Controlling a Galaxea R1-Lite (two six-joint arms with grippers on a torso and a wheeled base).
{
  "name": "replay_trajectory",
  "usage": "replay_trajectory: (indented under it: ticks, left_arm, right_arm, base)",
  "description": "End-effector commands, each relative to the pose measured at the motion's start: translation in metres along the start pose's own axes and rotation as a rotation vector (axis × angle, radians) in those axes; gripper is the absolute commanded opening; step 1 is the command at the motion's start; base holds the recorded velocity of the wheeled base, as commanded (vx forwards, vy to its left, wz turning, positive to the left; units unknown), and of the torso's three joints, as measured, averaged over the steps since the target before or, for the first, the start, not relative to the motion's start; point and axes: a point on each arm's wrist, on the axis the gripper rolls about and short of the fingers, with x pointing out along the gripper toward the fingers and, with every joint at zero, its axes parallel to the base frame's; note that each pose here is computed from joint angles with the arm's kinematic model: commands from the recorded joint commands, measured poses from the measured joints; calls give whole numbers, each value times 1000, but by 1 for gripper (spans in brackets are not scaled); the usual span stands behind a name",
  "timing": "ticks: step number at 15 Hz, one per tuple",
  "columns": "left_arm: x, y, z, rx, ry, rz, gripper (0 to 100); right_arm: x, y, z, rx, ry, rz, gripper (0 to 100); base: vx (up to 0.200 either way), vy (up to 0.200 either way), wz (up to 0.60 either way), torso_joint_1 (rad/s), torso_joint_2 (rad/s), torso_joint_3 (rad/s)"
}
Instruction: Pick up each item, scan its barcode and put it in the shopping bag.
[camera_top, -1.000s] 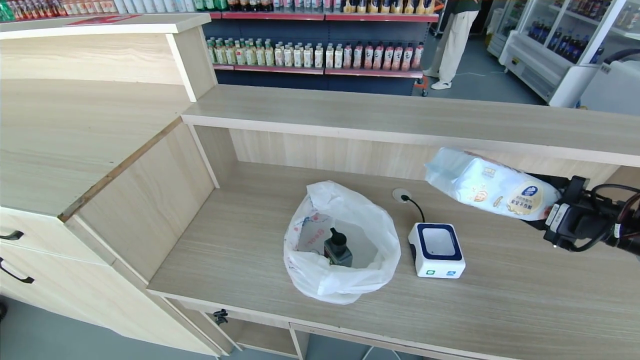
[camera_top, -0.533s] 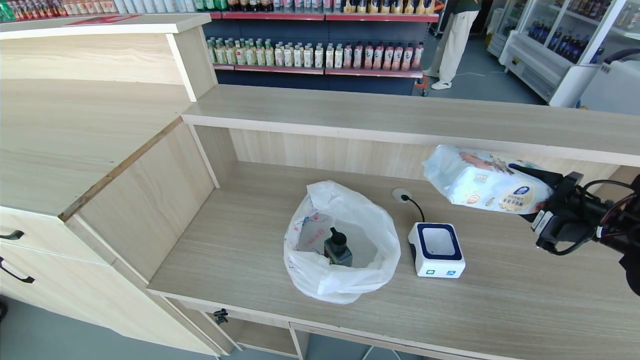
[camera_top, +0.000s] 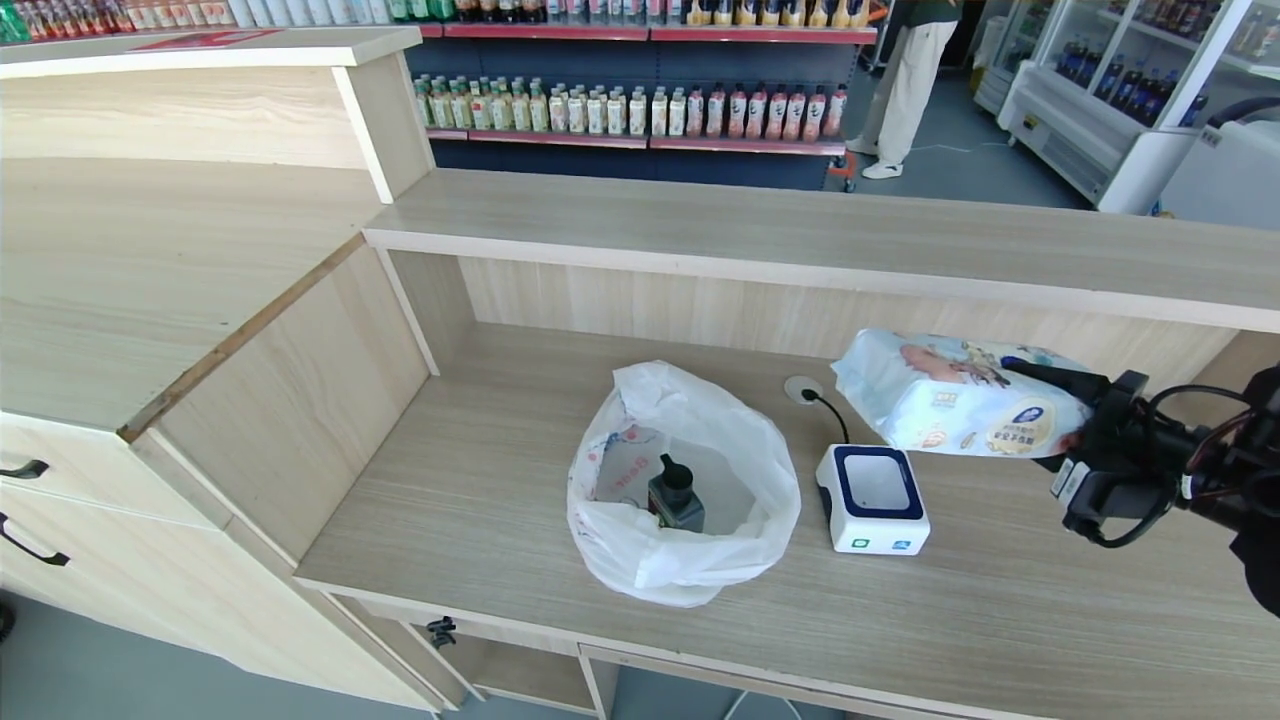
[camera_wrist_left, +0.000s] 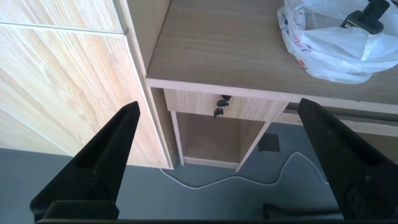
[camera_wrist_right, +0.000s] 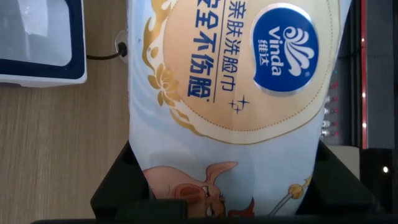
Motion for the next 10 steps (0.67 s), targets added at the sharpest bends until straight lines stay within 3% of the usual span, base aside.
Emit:
replay_trajectory:
  ticks: [1, 10]
  left_arm:
    - [0, 0, 0, 0, -1, 0, 100]
    - [0, 0, 0, 0, -1, 0, 100]
  right_arm:
    - [3, 6, -3, 6, 0, 7, 0]
    - [12, 30, -14, -64, 4, -9, 0]
  base:
    - [0, 0, 0, 0, 0, 0]
    - [0, 0, 0, 0, 0, 0]
